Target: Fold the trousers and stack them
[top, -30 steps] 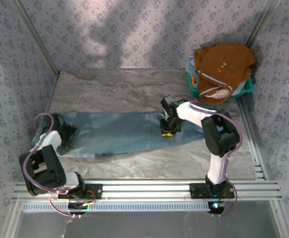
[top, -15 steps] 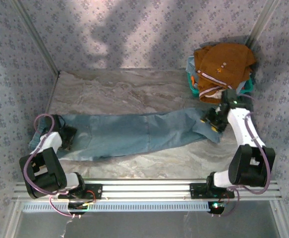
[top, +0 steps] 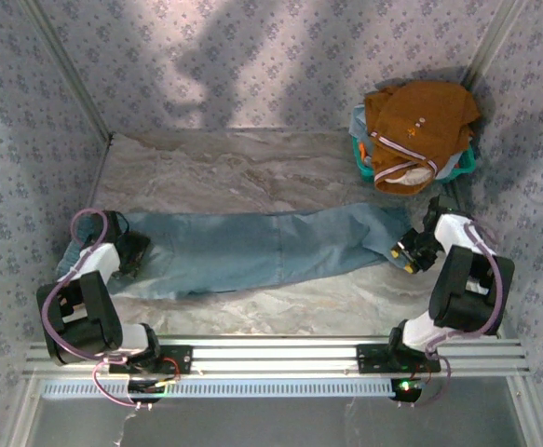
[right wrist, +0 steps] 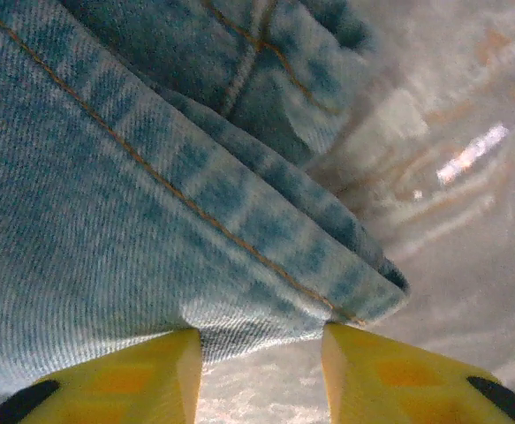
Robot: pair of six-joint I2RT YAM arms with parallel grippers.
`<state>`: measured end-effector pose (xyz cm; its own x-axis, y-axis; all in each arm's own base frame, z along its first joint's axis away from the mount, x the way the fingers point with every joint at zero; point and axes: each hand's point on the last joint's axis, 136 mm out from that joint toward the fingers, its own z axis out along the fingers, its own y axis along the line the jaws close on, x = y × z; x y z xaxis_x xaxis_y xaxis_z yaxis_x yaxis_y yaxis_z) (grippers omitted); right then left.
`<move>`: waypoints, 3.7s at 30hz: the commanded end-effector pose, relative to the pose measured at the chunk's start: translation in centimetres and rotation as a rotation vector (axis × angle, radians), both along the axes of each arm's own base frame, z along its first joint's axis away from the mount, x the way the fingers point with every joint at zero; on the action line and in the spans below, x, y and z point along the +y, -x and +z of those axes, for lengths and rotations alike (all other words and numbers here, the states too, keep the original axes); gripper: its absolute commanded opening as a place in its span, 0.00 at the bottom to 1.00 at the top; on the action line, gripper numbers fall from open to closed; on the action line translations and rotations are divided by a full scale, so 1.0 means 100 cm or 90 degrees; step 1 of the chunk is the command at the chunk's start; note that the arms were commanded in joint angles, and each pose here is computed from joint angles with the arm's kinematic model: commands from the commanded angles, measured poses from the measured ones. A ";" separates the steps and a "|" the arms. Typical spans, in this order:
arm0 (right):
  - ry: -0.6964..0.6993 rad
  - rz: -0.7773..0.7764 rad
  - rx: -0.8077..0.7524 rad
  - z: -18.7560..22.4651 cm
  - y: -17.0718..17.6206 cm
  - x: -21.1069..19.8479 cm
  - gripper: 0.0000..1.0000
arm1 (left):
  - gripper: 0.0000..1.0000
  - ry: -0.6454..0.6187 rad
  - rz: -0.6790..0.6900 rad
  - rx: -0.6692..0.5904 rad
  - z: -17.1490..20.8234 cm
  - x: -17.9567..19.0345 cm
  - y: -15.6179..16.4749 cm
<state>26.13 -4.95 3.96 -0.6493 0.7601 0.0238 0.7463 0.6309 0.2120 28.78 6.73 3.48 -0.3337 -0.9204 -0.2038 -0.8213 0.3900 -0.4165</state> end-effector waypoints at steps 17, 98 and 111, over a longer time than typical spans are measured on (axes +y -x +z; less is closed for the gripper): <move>0.122 -0.029 -0.099 0.052 -0.062 -0.044 0.52 | 0.69 0.005 0.005 -0.019 0.015 0.002 -0.011; 0.337 0.061 0.035 0.051 -0.115 -0.075 0.47 | 0.69 -0.019 0.049 -0.048 0.031 0.037 -0.019; 0.188 0.256 -0.099 0.065 -0.084 0.101 0.51 | 0.74 -0.061 -0.090 -0.105 0.087 -0.020 -0.048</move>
